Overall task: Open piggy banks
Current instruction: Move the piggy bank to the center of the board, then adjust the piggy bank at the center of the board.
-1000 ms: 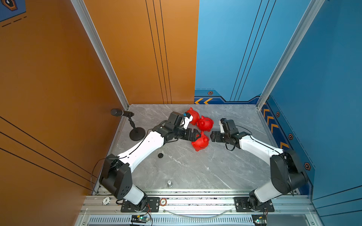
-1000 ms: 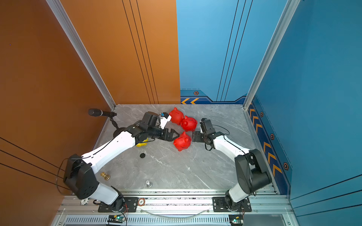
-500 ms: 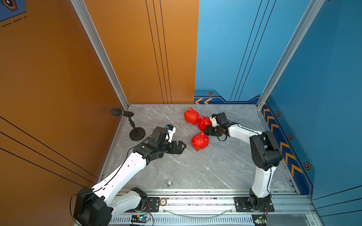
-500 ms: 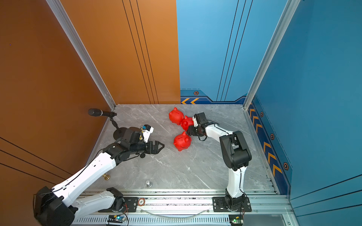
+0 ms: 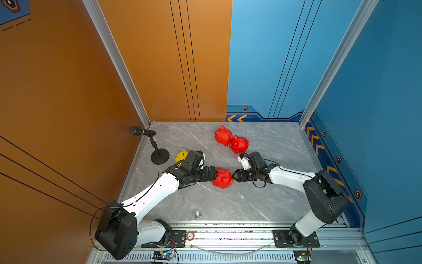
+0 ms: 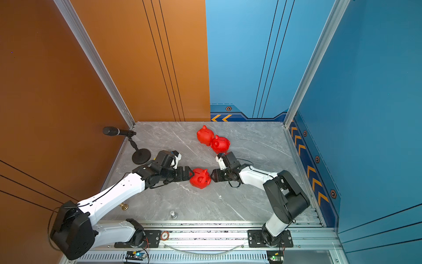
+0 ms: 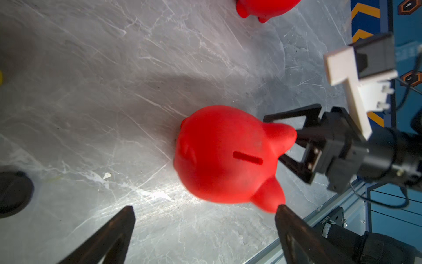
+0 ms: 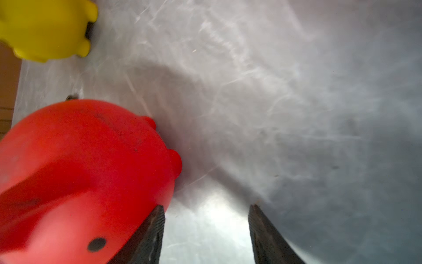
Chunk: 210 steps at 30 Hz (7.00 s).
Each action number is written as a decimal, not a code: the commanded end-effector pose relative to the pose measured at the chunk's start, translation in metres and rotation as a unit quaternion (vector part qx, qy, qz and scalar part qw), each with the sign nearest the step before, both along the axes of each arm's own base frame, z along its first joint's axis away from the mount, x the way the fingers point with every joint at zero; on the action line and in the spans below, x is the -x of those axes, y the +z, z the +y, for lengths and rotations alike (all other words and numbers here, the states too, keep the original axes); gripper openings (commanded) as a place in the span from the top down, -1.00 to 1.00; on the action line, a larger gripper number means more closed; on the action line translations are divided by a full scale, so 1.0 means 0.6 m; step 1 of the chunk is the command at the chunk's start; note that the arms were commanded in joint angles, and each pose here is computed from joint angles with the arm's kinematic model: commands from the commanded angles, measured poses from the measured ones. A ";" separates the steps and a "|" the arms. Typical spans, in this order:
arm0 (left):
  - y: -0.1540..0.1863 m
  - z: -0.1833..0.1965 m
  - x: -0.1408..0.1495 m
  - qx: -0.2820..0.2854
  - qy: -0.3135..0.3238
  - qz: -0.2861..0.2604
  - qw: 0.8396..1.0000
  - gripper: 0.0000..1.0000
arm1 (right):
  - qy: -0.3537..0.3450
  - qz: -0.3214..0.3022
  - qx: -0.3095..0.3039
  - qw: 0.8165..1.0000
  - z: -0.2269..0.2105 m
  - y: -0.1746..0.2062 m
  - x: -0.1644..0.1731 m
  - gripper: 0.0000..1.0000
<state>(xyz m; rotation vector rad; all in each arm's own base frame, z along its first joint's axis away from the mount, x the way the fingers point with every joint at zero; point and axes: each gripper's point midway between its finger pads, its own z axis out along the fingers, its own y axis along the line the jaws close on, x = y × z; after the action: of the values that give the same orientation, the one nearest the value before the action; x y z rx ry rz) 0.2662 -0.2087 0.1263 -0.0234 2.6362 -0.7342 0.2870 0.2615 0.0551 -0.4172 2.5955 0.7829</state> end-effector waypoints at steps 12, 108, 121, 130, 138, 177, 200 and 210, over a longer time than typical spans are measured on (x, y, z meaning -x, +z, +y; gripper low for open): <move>-0.031 -0.075 -0.021 0.058 -0.007 0.023 0.998 -0.95 | 0.046 -0.059 0.008 0.997 0.019 0.044 0.069 -0.24; -0.009 -0.131 0.007 -0.185 -0.132 -0.005 0.974 -0.38 | -0.113 -0.097 0.022 0.989 -0.147 0.075 -0.023 -0.91; -0.018 -0.083 -0.004 -0.262 -0.092 -0.001 0.961 -0.97 | -0.105 -0.095 0.015 0.990 -0.146 0.077 -0.022 -0.91; -0.027 -0.037 -0.002 -0.306 -0.054 0.009 0.950 -0.99 | -0.098 -0.092 0.004 0.991 -0.135 0.075 -0.021 -0.92; -0.017 0.034 -0.004 -0.322 -0.010 0.010 0.947 -0.99 | -0.090 -0.093 0.000 0.992 -0.123 0.076 -0.025 -0.92; -0.030 -0.010 -0.072 -0.246 -0.009 -0.007 0.969 -0.95 | -0.046 -0.093 -0.007 0.995 -0.075 0.077 -0.019 -0.99; 0.011 -0.157 0.005 0.044 -0.113 0.033 0.992 -0.29 | -0.089 -0.123 -0.015 0.988 -0.123 0.127 -0.038 -0.99; -0.075 -0.127 0.028 0.129 -0.079 0.100 0.983 -0.64 | -0.076 -0.122 -0.028 0.989 -0.121 0.137 -0.039 -0.99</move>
<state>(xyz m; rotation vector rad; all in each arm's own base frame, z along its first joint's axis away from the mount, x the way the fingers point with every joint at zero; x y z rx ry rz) 0.2628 -0.2916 0.1009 0.1155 2.6620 -1.1241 0.3119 0.1839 0.1341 -0.2359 2.3338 0.6848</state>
